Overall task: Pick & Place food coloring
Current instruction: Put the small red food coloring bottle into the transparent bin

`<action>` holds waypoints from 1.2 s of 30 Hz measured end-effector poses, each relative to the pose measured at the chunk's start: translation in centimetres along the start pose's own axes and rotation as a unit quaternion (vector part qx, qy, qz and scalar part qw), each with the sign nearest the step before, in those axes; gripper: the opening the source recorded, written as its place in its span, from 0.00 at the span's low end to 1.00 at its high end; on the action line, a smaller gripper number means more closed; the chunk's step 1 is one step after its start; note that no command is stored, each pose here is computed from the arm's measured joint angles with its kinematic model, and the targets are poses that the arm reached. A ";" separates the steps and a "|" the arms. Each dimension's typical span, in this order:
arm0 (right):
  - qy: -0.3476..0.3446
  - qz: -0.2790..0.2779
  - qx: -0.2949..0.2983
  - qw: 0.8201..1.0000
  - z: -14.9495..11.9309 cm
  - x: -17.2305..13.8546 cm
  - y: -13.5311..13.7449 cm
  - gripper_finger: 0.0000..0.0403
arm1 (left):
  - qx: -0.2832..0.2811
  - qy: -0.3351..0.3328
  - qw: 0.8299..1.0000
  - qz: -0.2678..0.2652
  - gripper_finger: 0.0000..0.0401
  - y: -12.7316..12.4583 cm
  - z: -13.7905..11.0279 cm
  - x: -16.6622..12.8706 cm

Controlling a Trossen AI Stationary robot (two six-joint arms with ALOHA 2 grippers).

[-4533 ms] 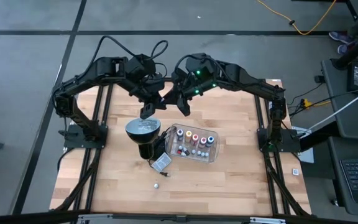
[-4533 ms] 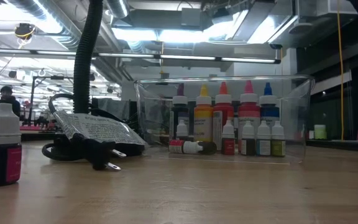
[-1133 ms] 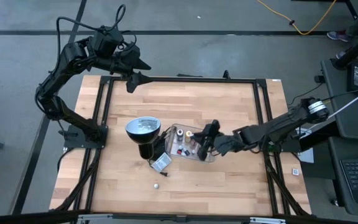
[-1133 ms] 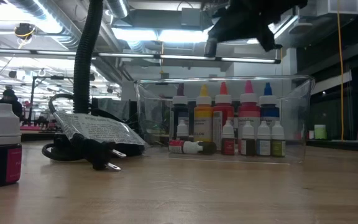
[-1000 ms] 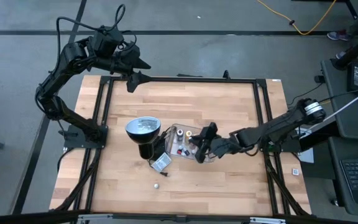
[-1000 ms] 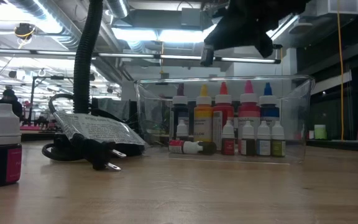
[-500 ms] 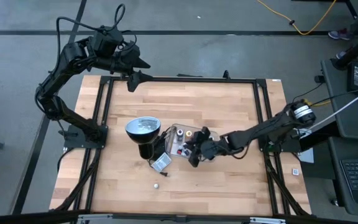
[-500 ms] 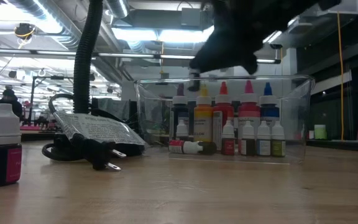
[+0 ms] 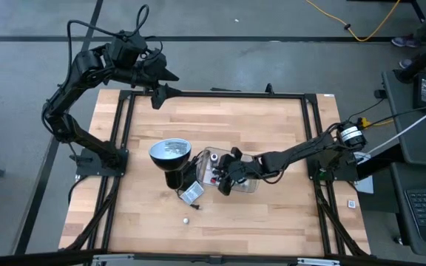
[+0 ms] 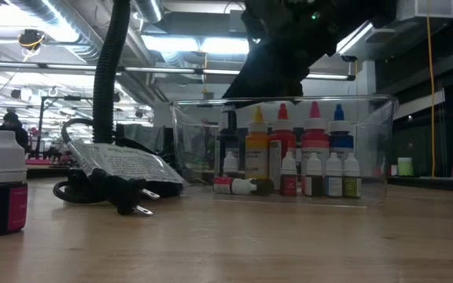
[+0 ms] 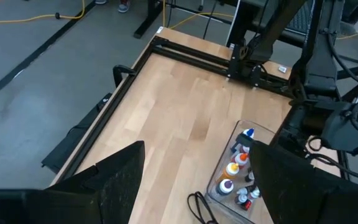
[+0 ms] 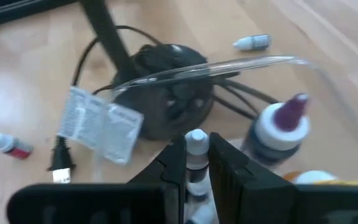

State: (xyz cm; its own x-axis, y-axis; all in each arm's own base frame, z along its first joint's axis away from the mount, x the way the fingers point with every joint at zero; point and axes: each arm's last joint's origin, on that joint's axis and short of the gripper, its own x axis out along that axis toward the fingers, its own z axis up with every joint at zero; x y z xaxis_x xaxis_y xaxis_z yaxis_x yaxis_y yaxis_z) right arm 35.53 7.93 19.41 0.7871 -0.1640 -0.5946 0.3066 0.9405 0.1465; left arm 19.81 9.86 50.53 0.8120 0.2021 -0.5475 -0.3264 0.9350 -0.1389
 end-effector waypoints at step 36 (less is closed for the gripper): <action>0.101 0.014 -0.086 0.991 1.1 4.9 0.4 0.13 | 0.008 0.006 1.000 -0.001 0.71 0.0 -0.1 0.0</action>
State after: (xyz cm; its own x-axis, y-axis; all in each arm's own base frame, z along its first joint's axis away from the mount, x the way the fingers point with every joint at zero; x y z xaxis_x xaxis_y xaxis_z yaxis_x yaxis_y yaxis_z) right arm 40.04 7.16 17.40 0.6649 -0.0912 -0.7413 0.1780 0.9833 0.0387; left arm 19.77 9.83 50.43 0.8067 0.1978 -0.5569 -0.3172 0.9400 -0.1257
